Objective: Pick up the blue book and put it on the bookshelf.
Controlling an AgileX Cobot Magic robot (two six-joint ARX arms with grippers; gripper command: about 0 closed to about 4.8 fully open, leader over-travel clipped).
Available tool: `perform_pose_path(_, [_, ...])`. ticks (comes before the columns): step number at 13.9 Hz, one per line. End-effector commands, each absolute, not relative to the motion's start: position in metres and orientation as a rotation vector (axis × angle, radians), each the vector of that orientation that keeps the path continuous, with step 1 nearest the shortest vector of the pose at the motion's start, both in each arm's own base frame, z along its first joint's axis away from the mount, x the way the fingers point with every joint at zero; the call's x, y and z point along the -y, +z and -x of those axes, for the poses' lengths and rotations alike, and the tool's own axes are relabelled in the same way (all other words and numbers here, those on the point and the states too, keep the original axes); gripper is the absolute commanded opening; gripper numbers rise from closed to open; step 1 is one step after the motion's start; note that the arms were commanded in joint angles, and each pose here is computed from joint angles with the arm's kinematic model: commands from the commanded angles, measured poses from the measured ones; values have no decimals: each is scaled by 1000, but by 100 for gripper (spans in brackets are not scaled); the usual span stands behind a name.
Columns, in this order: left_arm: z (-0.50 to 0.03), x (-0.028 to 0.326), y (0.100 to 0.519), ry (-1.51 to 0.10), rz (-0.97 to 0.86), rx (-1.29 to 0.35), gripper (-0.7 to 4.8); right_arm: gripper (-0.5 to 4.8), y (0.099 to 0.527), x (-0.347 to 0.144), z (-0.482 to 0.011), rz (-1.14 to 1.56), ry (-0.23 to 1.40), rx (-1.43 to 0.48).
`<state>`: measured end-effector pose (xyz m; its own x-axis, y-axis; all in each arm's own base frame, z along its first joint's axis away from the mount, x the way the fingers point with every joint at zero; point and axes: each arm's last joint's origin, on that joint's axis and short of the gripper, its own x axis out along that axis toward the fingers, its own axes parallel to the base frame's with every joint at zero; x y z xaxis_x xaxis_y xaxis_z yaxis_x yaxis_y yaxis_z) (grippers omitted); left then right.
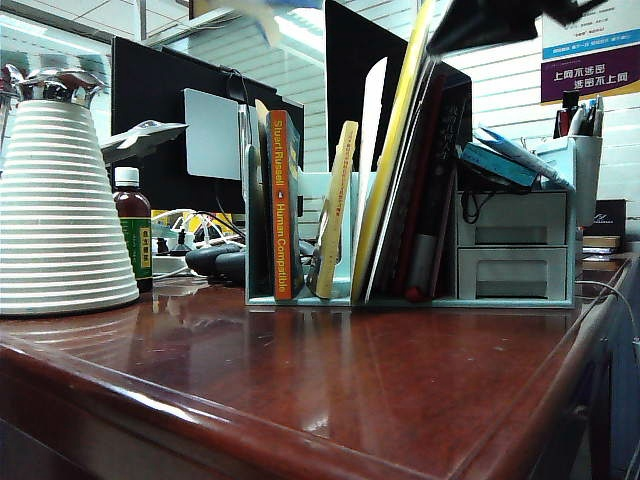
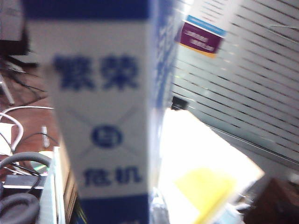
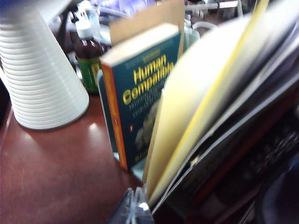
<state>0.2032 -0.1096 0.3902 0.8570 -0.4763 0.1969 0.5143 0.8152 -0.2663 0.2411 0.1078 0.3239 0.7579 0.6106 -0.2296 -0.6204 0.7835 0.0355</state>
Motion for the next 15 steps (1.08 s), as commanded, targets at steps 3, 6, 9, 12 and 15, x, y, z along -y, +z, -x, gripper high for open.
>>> perform_pose_path(3, [-261, 140, 395, -489, 345, 363, -6, -1, 342, -104, -230, 7, 686, -152])
perform_pose_path(6, [-285, 153, 390, -490, 346, 364, -6, -1, 342, -104, -229, 6, 707, -151])
perform_pose_path(9, [-315, 167, 360, -423, 354, 324, -6, -1, 342, -105, -228, -1, 733, -153])
perform_pose_path(12, [-332, 174, 336, -350, 353, 296, -6, -1, 345, -103, -224, -4, 733, -143])
perform_pose_path(15, [-333, 189, 319, -251, 262, 220, -6, -1, 348, -102, -221, -8, 752, -132])
